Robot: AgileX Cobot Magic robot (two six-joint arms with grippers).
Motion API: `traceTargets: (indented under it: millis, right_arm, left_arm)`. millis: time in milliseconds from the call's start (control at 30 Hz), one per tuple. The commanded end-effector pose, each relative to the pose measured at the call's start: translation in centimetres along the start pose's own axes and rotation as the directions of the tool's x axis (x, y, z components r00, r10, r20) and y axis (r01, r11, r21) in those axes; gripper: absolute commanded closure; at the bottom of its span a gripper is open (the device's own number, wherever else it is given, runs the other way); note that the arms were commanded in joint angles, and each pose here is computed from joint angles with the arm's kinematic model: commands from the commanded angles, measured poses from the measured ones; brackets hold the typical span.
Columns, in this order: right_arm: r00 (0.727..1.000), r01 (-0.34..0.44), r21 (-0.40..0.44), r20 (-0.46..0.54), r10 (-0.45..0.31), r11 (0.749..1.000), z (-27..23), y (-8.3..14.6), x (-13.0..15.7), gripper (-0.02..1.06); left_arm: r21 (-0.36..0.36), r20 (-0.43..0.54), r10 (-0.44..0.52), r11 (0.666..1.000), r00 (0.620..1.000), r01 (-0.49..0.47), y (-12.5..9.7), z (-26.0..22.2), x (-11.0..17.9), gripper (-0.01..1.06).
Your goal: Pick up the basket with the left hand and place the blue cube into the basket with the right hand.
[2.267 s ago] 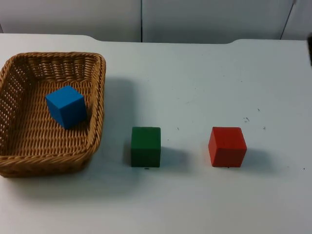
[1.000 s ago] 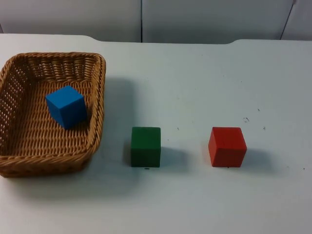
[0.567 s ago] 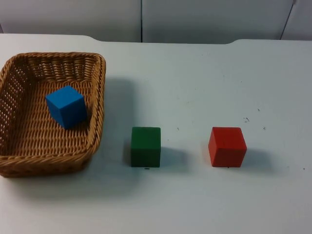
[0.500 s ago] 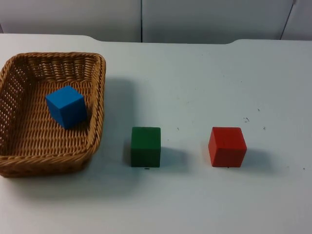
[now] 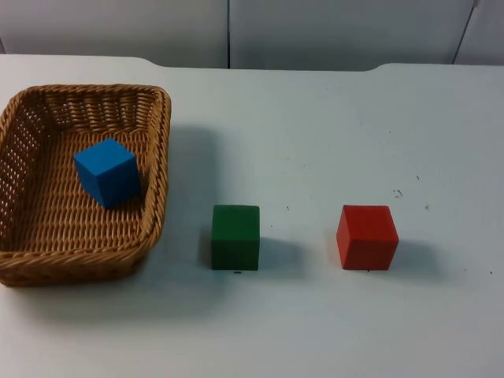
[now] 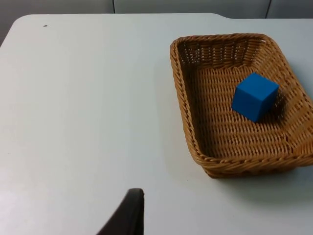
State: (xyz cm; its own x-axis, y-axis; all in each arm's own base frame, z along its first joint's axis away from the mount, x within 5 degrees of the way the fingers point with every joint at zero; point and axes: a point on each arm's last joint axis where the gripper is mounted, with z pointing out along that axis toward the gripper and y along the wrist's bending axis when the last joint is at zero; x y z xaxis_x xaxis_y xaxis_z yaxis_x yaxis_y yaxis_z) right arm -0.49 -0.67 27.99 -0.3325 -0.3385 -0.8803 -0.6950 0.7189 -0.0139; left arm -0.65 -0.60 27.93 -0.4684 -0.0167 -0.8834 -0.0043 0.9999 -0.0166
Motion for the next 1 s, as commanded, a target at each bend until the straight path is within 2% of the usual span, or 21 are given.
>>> traceTargets:
  millis: [0,133,300,767,833,867,900,933,967]
  right_arm:
    - [1.0,0.005,0.007,0.007,-0.005,1.0,0.03,-0.07,0.04,0.27]
    - [1.0,0.007,0.01,0.01,-0.007,1.0,0.22,-0.1,0.09,0.27]
    - [1.0,-0.027,0.034,0.012,0.027,0.999,0.21,-0.32,0.08,0.27]
    - [1.0,-0.024,0.036,0.012,0.024,0.999,0.21,-0.34,0.08,0.27]
    - [1.0,-0.025,0.036,0.012,0.024,0.999,0.21,-0.34,0.08,0.2]
    - [1.0,-0.026,0.034,0.012,0.025,0.999,0.21,-0.32,0.08,0.13]
    - [1.0,-0.026,0.034,0.012,0.025,0.999,0.21,-0.32,0.08,0.13]
    - [1.0,-0.026,0.034,0.012,0.025,0.999,0.21,-0.32,0.08,0.04]
    - [1.0,-0.023,0.034,0.011,0.023,0.999,0.21,-0.32,0.08,-0.01]
  left_arm:
    - [-0.003,0.013,-0.008,1.0,1.0,0.008,0.01,-0.01,-0.01,0.0]
    - [-0.003,0.013,-0.008,1.0,1.0,0.008,0.01,-0.01,-0.01,0.0]
    - [-0.003,0.013,-0.008,1.0,1.0,0.008,0.01,-0.01,-0.01,0.0]
    - [-0.003,0.013,-0.008,1.0,1.0,0.008,0.01,-0.01,-0.01,0.0]
    - [-0.003,0.013,-0.008,1.0,1.0,0.008,0.01,-0.01,-0.01,0.0]
    - [-0.003,0.013,-0.008,1.0,1.0,0.008,0.01,-0.01,-0.01,0.0]
    - [-0.003,0.013,-0.008,1.0,1.0,0.008,0.01,-0.01,-0.01,0.0]
    - [-0.003,0.013,-0.008,1.0,1.0,0.008,0.01,-0.01,-0.01,0.0]
    - [-0.003,0.013,-0.008,1.0,1.0,0.008,0.01,-0.01,-0.01,0.0]
